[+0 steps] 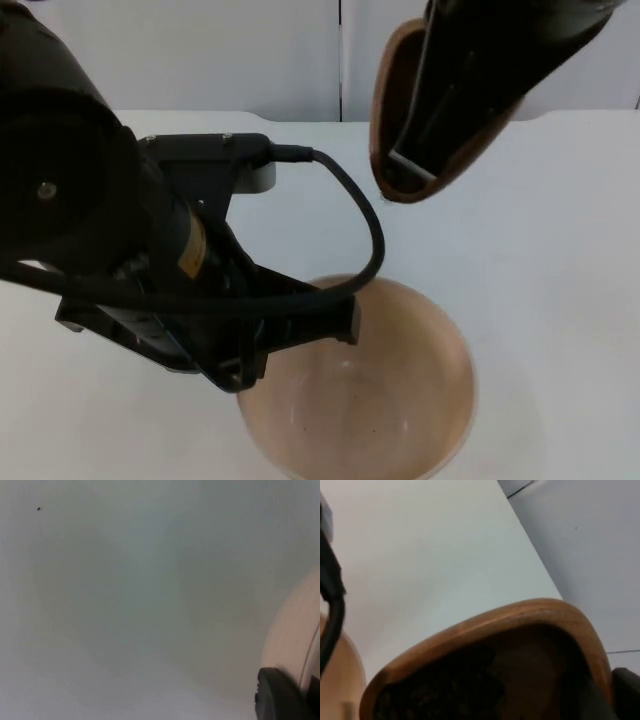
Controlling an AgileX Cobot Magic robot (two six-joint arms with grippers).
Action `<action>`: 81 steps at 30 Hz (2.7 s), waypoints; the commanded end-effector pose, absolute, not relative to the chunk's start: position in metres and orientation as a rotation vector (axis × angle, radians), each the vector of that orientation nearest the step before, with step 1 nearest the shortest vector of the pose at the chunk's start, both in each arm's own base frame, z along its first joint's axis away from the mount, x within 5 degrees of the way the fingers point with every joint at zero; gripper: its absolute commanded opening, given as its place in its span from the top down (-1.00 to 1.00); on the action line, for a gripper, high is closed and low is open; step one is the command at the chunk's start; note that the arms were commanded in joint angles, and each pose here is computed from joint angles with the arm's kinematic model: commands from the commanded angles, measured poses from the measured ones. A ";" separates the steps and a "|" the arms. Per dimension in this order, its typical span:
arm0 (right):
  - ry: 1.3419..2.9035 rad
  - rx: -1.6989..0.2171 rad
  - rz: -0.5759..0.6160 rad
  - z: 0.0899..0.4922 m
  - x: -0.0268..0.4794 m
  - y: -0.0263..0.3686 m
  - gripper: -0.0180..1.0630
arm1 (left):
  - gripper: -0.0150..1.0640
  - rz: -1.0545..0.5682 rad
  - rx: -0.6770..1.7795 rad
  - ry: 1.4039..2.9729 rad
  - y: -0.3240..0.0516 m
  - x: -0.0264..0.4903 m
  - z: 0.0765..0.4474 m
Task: Pick up the bowl with the left hand and pour the coffee beans from the cup into the bowl with the right hand.
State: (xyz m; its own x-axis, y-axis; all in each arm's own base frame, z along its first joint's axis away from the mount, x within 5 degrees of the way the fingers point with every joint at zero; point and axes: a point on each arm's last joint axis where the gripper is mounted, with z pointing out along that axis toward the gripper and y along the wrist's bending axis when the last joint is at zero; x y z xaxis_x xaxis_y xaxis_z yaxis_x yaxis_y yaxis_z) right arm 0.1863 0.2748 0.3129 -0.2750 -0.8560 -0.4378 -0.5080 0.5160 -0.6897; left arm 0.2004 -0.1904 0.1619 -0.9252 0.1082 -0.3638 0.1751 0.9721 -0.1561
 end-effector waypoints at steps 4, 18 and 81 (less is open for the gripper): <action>1.876 -1.173 -0.603 0.316 0.187 0.274 0.97 | 0.98 -0.288 0.194 2.755 -0.193 0.200 0.164; 1.813 -1.223 -0.657 0.319 0.188 0.274 0.97 | 0.98 -0.288 0.194 2.755 -0.193 0.200 0.164; 1.551 -1.262 -0.874 0.312 0.166 0.304 0.97 | 0.98 -0.291 0.192 2.754 -0.193 0.200 0.164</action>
State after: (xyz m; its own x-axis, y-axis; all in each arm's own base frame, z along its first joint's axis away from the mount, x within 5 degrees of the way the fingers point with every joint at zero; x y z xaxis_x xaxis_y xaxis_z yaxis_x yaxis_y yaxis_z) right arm 0.1679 0.3040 0.3095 -0.0495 -0.9771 -0.2068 -0.3384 0.2112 -0.9170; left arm 0.2007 -0.1908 0.1621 -0.9240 0.1075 -0.3670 0.1764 0.9713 -0.1597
